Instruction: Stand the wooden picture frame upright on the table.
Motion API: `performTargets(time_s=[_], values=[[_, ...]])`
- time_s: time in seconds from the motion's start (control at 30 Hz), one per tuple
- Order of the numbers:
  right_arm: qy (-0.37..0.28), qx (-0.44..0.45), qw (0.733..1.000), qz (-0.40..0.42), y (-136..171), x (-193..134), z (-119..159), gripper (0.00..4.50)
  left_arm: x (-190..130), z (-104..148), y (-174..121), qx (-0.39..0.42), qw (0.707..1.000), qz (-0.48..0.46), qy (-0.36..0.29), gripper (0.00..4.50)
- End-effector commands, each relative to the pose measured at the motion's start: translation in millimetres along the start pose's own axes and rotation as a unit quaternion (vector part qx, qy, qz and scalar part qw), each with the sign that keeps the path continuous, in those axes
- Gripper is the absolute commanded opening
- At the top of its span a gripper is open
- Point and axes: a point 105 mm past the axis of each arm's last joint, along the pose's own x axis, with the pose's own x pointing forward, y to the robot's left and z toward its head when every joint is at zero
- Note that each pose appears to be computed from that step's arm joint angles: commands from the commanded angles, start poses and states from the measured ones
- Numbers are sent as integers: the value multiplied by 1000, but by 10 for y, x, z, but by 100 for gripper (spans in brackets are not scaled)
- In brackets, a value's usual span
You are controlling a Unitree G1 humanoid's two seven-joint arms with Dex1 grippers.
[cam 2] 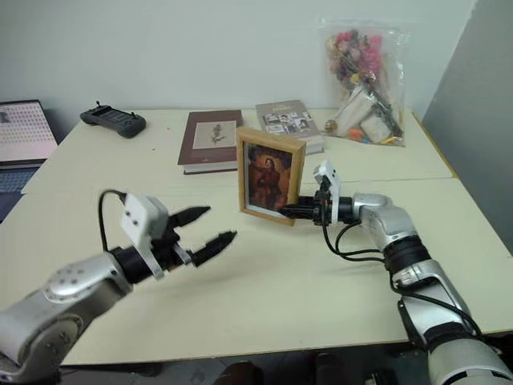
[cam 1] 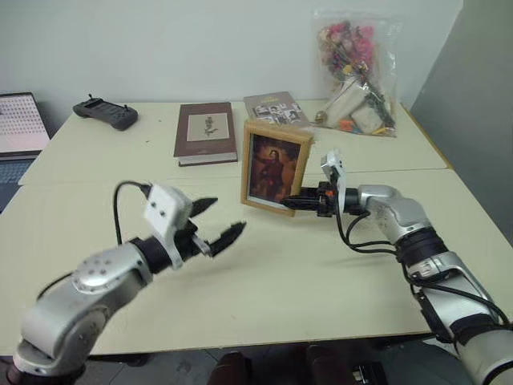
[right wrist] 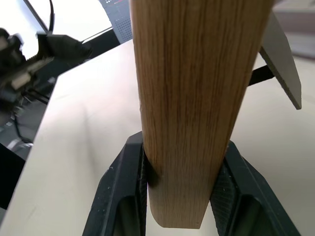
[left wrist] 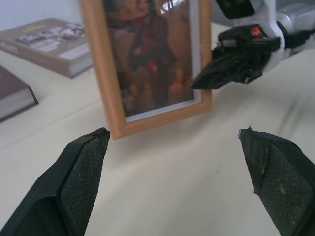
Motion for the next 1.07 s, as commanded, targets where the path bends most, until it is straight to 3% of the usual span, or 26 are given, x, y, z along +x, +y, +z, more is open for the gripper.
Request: performTargets(time_s=[0.03, 0.33, 0.4, 0.67, 0.8, 0.9, 1.07], values=[[-11, -9, 1000, 10, -7, 50, 24, 127, -18, 25, -14, 42, 999, 7, -22, 450], [5, -4, 1000, -20, -100, 115, -336, 127, -32, -197, -52, 10, 1000, 4, -9, 450], [15, -11, 1000, -20, -94, 92, -405, 198, -15, -212, -42, 10, 1000, 2, -9, 450], [60, -56, 996, -39, -123, -192, -525, 361, 57, -240, 121, 11, 1000, 5, -8, 450], [83, -112, 987, -76, -103, -614, -438, 447, 38, -205, 325, -20, 1000, 0, 9, 450], [75, -164, 980, -88, 90, -866, -130, 447, -11, -135, 621, -20, 999, 4, 34, 450], [32, -182, 975, -120, 328, -985, 335, 447, -94, -18, 1019, -30, 998, 7, 56, 450]])
